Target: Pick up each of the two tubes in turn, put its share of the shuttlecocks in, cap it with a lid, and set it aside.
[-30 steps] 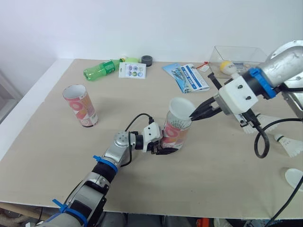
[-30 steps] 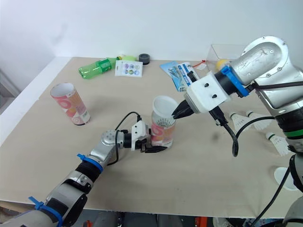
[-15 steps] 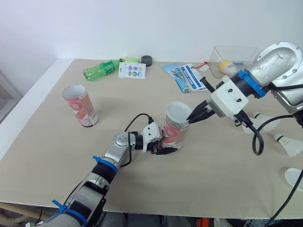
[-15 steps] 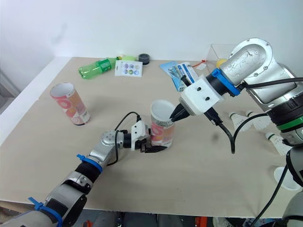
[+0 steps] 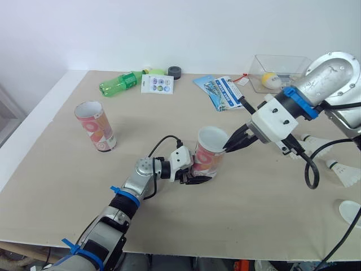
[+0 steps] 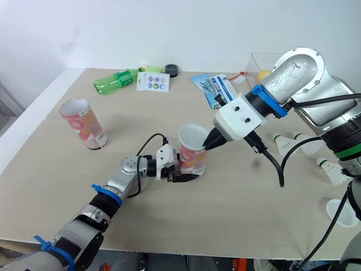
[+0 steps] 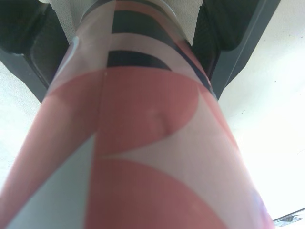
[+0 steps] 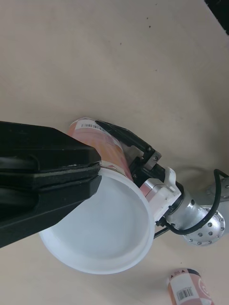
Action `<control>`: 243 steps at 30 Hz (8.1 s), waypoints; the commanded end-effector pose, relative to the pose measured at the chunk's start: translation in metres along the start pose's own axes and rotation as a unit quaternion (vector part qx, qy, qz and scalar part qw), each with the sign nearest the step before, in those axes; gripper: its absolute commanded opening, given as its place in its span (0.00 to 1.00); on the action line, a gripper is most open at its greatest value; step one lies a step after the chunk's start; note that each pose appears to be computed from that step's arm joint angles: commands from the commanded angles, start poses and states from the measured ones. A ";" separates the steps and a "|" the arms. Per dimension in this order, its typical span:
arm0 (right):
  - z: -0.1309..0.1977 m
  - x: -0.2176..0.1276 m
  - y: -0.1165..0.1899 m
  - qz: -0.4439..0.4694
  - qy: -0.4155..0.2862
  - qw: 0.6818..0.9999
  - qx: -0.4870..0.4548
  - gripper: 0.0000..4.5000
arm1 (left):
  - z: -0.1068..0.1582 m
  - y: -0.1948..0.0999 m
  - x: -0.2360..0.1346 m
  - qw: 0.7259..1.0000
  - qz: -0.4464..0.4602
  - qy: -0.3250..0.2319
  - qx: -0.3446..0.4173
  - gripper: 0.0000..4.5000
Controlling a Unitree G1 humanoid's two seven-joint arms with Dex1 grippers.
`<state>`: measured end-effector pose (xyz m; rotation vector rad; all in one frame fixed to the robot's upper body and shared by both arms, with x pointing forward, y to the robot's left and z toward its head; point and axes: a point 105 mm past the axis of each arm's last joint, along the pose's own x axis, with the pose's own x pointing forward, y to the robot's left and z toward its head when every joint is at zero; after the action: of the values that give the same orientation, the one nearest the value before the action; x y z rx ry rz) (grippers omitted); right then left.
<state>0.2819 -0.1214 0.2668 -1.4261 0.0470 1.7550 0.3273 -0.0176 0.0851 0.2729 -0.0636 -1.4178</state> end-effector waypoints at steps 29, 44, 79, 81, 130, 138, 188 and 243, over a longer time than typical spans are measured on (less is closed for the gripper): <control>0.003 -0.006 -0.001 0.014 0.005 1.000 -0.008 0.01 | -0.032 -0.008 -0.007 0.998 0.011 0.054 -0.039 0.68; 0.019 -0.038 -0.014 -0.072 -0.105 0.986 0.103 0.49 | -0.034 -0.009 -0.011 0.997 0.014 0.058 -0.043 0.68; -0.019 0.033 -0.021 -0.200 -0.162 0.921 0.292 0.02 | -0.033 -0.005 -0.017 0.997 0.031 0.053 -0.055 0.68; -0.018 0.035 -0.022 -0.196 -0.156 0.925 0.286 0.02 | -0.033 -0.005 -0.018 0.996 0.032 0.053 -0.056 0.68; -0.037 0.078 -0.003 -0.117 -0.063 0.948 0.289 0.02 | -0.030 -0.003 -0.016 0.996 0.041 0.046 -0.061 0.68; -0.050 0.086 -0.002 -0.088 -0.002 0.964 0.252 0.02 | -0.029 -0.004 -0.014 0.997 0.041 0.041 -0.060 0.68; -0.059 0.041 0.071 -0.408 -0.264 0.755 0.440 0.99 | -0.012 0.000 -0.018 0.998 0.044 0.014 -0.032 1.00; -0.069 0.169 0.041 -0.275 -0.301 0.822 0.398 0.99 | 0.016 -0.038 -0.102 0.995 0.079 0.012 -0.056 1.00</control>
<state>0.3133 -0.0907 0.0877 -0.2093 0.0195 1.3307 0.2735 0.0761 0.0948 0.1715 0.0556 -1.2538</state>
